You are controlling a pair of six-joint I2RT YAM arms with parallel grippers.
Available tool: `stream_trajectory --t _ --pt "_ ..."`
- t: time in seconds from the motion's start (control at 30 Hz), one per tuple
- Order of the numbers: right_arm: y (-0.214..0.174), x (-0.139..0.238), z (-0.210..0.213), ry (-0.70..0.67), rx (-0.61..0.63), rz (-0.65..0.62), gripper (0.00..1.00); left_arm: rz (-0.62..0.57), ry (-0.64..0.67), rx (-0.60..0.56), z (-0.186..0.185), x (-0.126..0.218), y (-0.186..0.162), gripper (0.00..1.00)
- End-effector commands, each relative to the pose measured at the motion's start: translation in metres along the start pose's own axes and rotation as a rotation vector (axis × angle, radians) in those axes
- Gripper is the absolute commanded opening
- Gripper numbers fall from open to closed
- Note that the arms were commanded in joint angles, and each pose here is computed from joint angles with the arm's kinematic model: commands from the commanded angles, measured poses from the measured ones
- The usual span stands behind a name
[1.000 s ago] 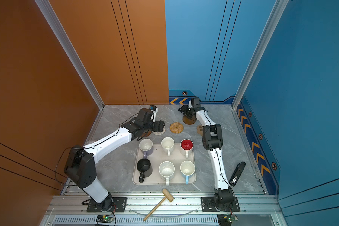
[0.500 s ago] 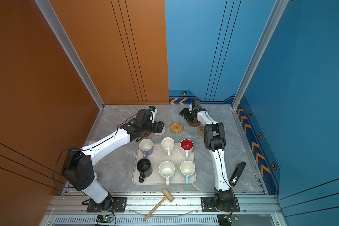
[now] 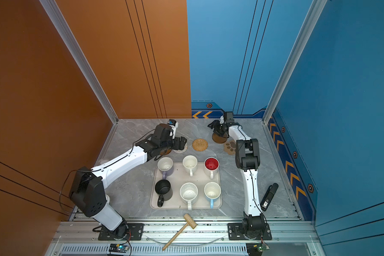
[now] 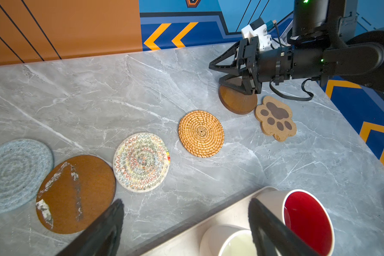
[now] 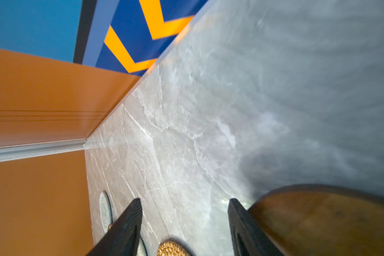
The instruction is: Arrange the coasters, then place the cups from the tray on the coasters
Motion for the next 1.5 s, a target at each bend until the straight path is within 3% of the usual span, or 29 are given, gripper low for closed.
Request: stream_trajectory --t 0.0,0.57,1.47 --pt "0.023 0.014 0.011 0.079 0.000 -0.065 0.61 -0.031 -0.032 0.006 -0.008 0.005 0.005 0.89" --pt "0.050 0.018 -0.038 0.060 -0.094 -0.133 0.59 -0.025 -0.042 0.002 -0.015 -0.001 0.006 0.88" --pt "-0.002 0.012 -0.054 -0.022 -0.079 0.005 0.59 -0.028 -0.025 -0.015 -0.015 0.009 0.001 0.89"
Point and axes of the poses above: each gripper's point midway between its finger pads, its own x axis back along the fingers, its own z axis along the line the jaws close on, y = z × x, the point moved 10 cm from there along x, back along the fingers, and after that the axes turned 3 degrees about x, right-handed, at the moved point
